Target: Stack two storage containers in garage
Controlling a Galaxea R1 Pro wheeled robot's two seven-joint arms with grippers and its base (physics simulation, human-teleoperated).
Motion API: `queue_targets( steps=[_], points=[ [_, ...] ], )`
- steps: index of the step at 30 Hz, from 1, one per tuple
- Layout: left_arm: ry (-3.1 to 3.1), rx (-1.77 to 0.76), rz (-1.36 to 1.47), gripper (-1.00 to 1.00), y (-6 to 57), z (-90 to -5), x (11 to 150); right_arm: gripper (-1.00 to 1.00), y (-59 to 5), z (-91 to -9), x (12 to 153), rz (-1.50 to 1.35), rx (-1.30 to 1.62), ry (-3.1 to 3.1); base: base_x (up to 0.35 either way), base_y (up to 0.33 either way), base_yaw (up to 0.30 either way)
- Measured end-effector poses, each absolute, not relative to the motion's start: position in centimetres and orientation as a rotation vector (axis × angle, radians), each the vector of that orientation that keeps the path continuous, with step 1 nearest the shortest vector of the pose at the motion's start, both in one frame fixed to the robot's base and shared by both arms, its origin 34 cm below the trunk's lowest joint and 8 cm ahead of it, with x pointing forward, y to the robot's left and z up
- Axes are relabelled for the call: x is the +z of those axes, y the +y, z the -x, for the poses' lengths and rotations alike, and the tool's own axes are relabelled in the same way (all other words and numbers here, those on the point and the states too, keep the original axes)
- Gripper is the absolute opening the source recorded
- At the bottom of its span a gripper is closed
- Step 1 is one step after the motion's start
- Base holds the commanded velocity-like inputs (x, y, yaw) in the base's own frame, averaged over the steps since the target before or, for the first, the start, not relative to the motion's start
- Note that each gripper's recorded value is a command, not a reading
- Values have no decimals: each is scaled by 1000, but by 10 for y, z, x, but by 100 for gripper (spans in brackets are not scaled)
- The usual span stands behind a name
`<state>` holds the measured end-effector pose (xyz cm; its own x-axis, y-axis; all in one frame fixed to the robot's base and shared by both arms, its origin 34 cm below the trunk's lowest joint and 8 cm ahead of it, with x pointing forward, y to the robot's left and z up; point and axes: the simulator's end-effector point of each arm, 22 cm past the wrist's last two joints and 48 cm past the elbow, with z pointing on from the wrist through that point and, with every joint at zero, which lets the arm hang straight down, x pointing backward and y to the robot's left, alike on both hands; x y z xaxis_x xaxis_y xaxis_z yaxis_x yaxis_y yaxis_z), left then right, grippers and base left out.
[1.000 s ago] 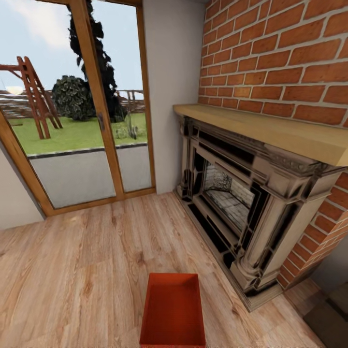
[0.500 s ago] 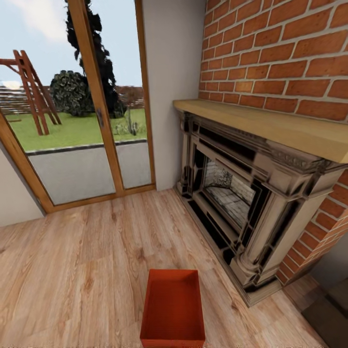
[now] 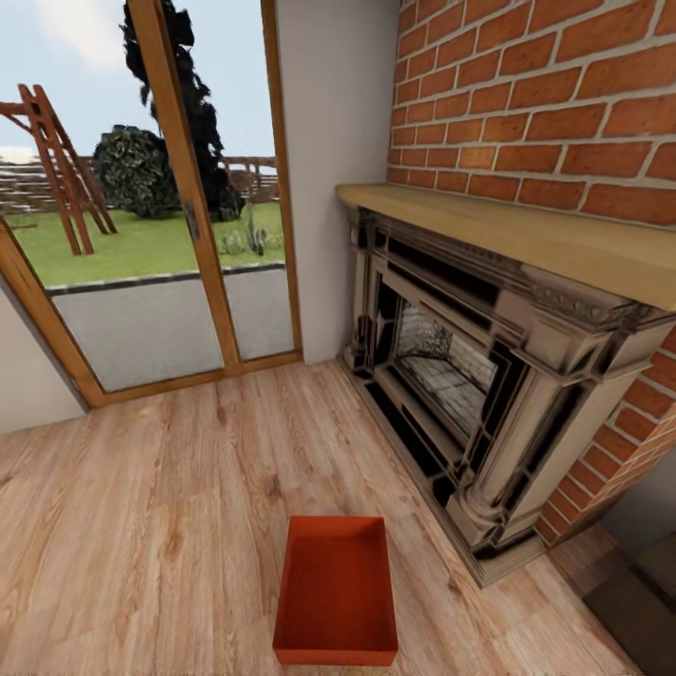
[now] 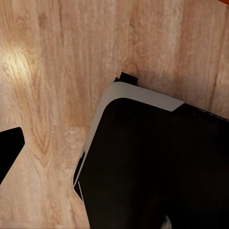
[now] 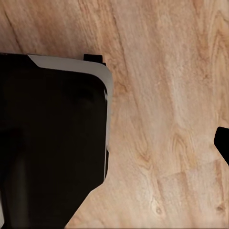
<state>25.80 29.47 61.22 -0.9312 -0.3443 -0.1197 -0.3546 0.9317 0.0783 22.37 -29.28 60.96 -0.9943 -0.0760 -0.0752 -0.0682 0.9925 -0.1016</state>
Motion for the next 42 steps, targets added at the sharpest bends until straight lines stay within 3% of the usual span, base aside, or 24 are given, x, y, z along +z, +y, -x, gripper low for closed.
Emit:
queue_targets(
  steps=[42],
  points=[
    [3051, 173, 546, 100, 295, -231, 603, 100, -295, -191, 603, 119, -160, 3135, 0, 0, 0]
  ],
)
